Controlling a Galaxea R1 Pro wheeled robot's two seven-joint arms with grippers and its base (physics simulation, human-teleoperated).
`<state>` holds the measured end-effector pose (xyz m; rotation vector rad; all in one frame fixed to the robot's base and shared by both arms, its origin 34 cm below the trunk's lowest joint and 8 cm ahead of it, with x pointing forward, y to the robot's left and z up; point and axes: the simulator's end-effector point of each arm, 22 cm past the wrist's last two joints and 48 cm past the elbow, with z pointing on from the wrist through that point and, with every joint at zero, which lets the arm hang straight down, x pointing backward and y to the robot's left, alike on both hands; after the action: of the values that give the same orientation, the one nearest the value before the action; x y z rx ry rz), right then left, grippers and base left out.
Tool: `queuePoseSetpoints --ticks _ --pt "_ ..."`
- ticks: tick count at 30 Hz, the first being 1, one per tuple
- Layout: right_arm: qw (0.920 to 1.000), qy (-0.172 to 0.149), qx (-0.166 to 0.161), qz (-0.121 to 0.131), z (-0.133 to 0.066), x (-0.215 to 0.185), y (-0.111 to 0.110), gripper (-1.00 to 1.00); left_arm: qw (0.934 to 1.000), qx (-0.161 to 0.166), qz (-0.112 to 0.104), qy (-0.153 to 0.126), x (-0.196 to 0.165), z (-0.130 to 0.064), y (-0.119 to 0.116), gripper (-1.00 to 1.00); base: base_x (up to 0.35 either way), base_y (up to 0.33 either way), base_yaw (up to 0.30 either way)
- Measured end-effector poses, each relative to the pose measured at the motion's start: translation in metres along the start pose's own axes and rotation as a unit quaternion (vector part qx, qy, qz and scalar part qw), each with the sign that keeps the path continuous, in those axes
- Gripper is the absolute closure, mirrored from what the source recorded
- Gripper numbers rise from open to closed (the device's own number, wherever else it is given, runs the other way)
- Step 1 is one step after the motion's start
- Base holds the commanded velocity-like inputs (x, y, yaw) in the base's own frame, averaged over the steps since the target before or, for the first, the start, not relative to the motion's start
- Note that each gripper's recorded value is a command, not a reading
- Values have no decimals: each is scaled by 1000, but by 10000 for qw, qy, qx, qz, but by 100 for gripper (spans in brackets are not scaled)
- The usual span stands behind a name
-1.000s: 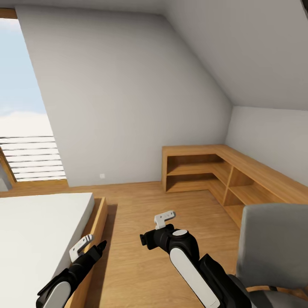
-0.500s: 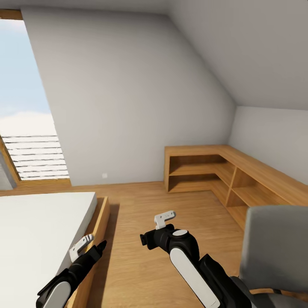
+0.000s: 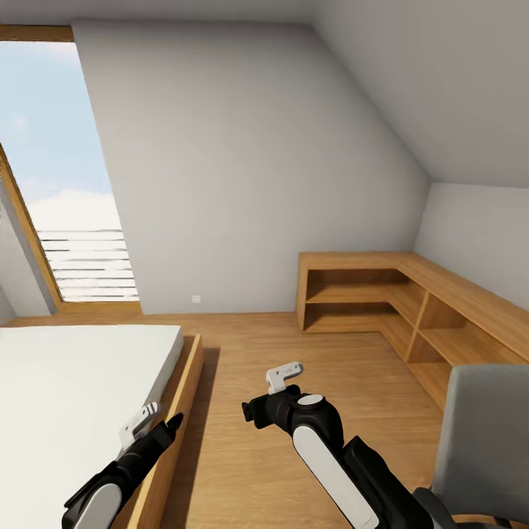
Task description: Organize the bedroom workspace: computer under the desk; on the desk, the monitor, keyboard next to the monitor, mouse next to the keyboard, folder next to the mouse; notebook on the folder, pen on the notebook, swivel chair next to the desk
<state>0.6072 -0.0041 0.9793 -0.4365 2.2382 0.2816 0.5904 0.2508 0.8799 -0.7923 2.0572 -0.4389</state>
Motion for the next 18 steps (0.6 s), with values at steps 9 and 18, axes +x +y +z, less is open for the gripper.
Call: queuePoseSetpoints --ticks 9,18 --pt "10000 -3 8 2 0 0 -1 -100 10000 -5 25 -2 0 0 0 -100 178 66 17" --pt "10000 -3 9 2 0 0 -1 -100 10000 -4 44 5 1 0 0 -100 282 94 3"
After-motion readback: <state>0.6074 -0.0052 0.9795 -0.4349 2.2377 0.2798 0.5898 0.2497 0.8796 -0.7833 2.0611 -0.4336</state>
